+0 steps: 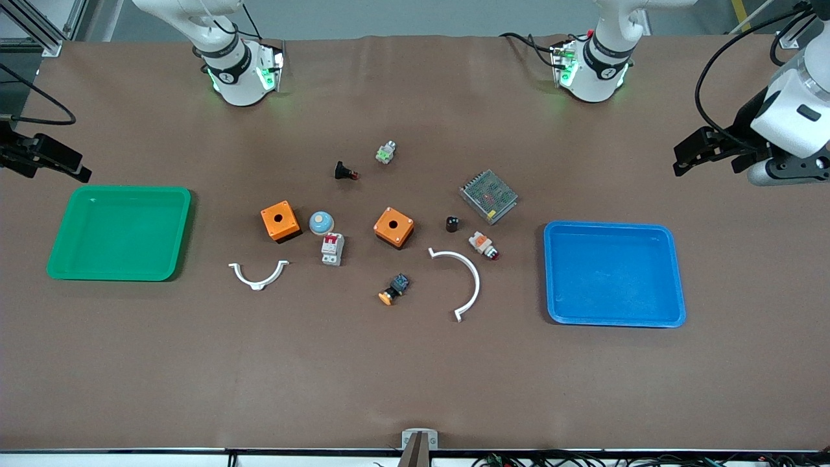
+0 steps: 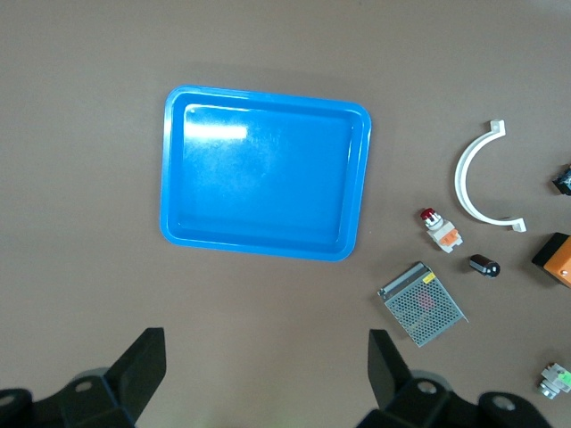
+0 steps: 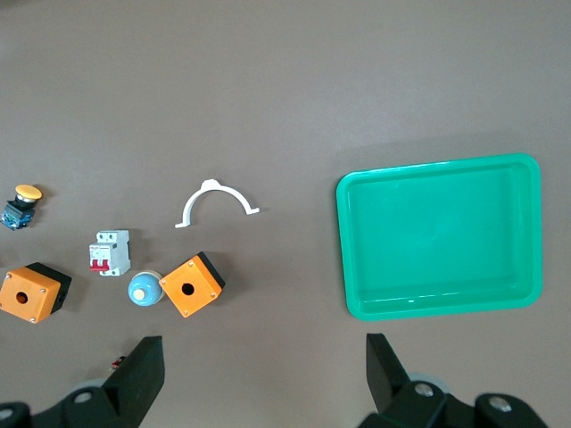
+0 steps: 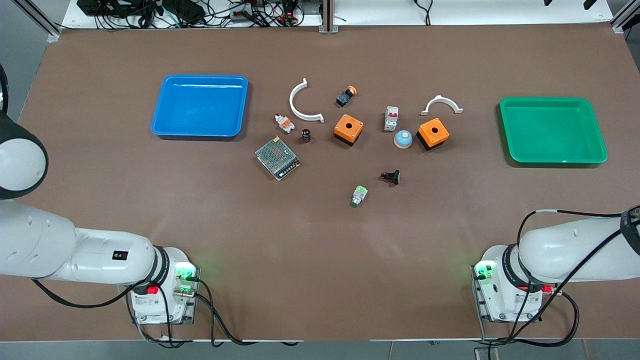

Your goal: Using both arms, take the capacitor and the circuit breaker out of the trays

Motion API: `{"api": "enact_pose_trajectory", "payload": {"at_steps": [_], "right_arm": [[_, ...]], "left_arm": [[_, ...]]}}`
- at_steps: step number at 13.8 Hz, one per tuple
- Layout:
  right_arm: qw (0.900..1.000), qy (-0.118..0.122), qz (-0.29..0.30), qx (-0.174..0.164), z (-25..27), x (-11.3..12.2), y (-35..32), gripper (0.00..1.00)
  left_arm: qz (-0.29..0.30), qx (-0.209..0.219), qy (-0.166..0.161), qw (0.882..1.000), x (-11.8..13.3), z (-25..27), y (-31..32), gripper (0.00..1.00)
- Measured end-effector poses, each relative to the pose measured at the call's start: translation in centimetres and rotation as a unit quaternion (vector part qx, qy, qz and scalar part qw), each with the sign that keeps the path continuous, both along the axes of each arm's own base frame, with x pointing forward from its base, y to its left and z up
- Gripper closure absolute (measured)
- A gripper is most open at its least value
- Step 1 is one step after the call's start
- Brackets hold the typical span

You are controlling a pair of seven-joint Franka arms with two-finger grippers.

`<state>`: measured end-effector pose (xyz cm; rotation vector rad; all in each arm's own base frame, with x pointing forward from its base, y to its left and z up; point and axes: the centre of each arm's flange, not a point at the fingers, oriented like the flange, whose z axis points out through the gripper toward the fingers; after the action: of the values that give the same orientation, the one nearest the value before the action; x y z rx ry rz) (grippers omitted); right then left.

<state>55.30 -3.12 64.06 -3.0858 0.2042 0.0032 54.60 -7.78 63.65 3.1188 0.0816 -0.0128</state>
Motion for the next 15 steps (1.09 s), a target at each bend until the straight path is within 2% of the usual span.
{"api": "enact_pose_trajectory", "payload": {"at_steps": [8,15], "right_arm": [[1.0,0.007,-0.002,0.0,-1.0,0.8,-0.2,0.0],[1.0,-0.007,-0.005,-0.002,-0.8,1.2,-0.5,0.0]], "left_arm": [[0.009,0.0,0.0,1.0,-1.2,0.5,-1.2,0.0],[-0.005,0.009,-0.021,1.0,-1.7,0.7,-0.5,0.0]]}}
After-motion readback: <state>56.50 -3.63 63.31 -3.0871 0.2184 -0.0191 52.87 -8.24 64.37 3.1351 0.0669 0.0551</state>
